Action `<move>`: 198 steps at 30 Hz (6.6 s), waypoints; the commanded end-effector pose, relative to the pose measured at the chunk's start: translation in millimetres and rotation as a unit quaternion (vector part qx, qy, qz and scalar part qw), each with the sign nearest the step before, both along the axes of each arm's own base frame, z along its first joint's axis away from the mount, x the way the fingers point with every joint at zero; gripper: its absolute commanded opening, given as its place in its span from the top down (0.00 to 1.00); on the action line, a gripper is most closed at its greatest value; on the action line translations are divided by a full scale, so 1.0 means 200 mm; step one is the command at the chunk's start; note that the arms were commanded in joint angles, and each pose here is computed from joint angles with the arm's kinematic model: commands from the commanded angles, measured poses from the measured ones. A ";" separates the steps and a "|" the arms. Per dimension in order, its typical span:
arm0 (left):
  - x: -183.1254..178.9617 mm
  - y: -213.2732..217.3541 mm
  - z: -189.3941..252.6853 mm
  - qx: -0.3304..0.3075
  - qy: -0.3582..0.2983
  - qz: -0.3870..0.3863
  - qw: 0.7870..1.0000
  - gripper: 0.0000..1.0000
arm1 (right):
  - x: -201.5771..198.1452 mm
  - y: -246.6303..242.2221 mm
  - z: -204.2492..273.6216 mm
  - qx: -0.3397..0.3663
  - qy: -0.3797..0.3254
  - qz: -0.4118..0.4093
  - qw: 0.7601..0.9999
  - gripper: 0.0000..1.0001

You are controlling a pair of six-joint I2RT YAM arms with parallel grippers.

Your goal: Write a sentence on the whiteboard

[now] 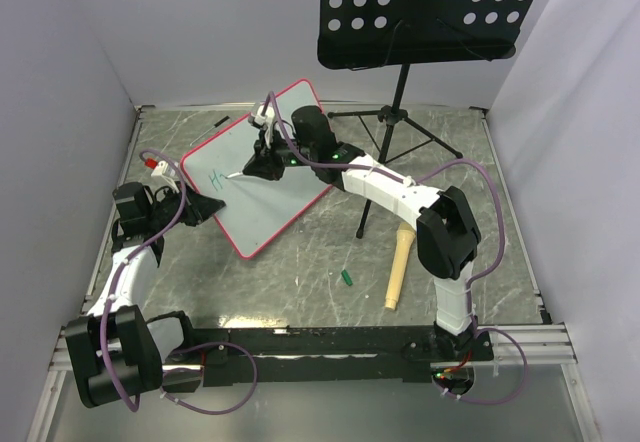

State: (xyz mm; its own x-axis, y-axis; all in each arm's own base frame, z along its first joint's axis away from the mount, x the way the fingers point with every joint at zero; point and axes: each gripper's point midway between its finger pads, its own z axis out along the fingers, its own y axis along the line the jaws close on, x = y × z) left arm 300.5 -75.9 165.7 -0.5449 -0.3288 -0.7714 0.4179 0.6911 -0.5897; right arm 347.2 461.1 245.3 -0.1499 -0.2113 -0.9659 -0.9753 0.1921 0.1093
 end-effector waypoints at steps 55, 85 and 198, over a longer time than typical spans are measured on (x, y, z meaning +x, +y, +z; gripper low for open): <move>0.07 0.05 0.06 0.044 -0.050 0.010 0.998 0.99 | -0.07 0.06 0.26 0.045 -0.027 0.027 0.998 1.00; 0.06 0.04 0.07 0.043 -0.053 0.006 0.998 0.99 | -0.03 0.09 0.15 0.027 -0.018 0.019 0.999 1.00; 0.07 0.04 0.06 0.055 -0.052 0.009 0.997 0.99 | -0.01 -0.44 0.73 0.070 -0.045 0.084 0.993 1.00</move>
State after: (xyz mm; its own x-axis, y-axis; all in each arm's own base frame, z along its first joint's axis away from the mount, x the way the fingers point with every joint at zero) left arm 298.8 -78.8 164.4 -0.5437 -0.3055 -0.7817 0.4394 0.6900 -0.5752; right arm 360.7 385.3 352.5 -0.1279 -0.1039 -0.9863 -0.9905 0.0635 0.1217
